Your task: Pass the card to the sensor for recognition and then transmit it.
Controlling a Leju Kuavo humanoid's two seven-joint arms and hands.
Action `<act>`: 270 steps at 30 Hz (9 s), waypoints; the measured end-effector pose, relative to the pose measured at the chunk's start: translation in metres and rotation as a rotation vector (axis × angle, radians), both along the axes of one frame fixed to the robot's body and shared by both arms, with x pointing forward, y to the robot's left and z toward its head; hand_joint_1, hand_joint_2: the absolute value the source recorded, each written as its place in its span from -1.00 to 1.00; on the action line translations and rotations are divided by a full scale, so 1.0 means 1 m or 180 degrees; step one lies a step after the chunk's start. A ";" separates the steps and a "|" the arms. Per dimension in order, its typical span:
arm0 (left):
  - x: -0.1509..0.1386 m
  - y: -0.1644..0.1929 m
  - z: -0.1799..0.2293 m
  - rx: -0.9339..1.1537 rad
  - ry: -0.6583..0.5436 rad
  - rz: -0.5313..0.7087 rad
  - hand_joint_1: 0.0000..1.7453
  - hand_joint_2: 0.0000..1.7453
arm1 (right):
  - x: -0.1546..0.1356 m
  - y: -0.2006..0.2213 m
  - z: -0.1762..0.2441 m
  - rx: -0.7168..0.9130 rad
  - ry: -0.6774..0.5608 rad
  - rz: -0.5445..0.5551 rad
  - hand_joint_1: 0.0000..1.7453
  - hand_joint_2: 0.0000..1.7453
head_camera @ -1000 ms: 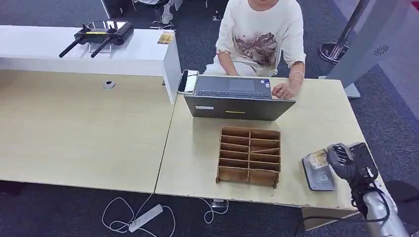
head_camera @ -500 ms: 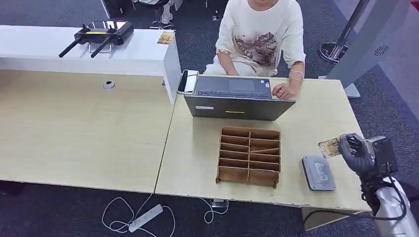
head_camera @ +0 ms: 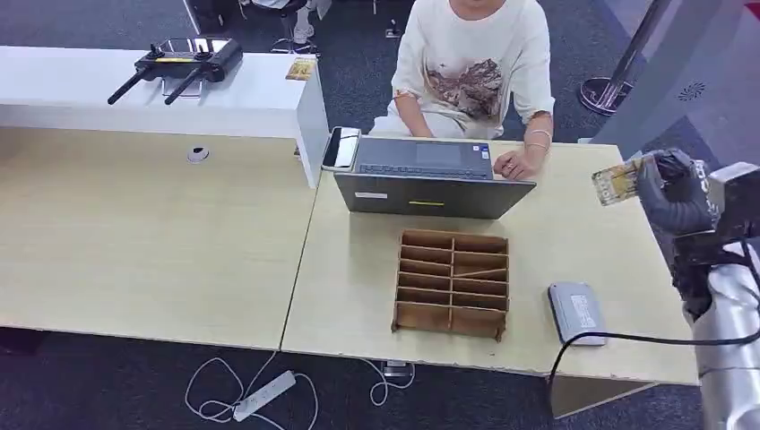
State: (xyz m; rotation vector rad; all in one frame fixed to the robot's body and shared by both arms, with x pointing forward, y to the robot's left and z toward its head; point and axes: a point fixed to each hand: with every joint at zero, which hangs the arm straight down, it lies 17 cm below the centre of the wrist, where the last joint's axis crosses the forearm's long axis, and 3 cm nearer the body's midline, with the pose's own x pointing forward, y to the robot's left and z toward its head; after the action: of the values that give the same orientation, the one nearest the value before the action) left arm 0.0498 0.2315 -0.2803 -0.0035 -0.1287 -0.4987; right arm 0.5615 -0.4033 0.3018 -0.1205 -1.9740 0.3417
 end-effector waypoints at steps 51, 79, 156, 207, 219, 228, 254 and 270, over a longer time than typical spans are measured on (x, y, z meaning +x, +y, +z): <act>-0.001 -0.004 0.001 -0.0111 0.0021 -0.0136 -1.00 1.00 | 0.123 0.160 0.102 -0.4018 -0.0327 -0.1349 1.00 1.00; 0.003 -0.003 0.002 -0.0115 -0.0040 -0.0195 -1.00 1.00 | 0.126 0.159 0.071 -0.4423 -0.0124 -0.1430 -0.84 1.00; -0.011 -0.003 -0.001 0.0026 0.0122 0.0181 -1.00 1.00 | -0.237 0.128 -0.069 -0.2621 -0.1587 -0.1677 -1.00 -1.00; -0.010 -0.017 0.001 -0.0046 0.0138 0.0310 -1.00 1.00 | -0.206 0.189 -0.143 -0.3355 -0.0712 -0.1374 -1.00 1.00; -0.010 -0.017 0.001 -0.0059 0.0140 0.0271 -1.00 1.00 | -0.181 0.197 -0.158 -0.3563 -0.0432 -0.1349 -1.00 1.00; -0.008 -0.017 0.001 -0.0059 0.0136 0.0258 -1.00 1.00 | -0.174 0.194 -0.169 -0.3576 -0.0141 -0.1298 -1.00 1.00; -0.008 -0.017 0.001 -0.0056 0.0134 0.0258 -1.00 1.00 | -0.169 0.196 -0.169 -0.3486 -0.0095 -0.1189 -0.88 1.00; -0.009 -0.017 0.001 -0.0057 0.0137 0.0240 -1.00 1.00 | -0.166 0.205 -0.157 -0.3316 -0.0219 -0.1174 0.62 1.00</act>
State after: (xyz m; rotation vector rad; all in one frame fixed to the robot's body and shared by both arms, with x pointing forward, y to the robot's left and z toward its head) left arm 0.0410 0.2143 -0.2793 -0.0269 -0.0909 -0.4219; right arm 0.3958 -0.1985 0.1443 -1.1447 -1.6049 1.0896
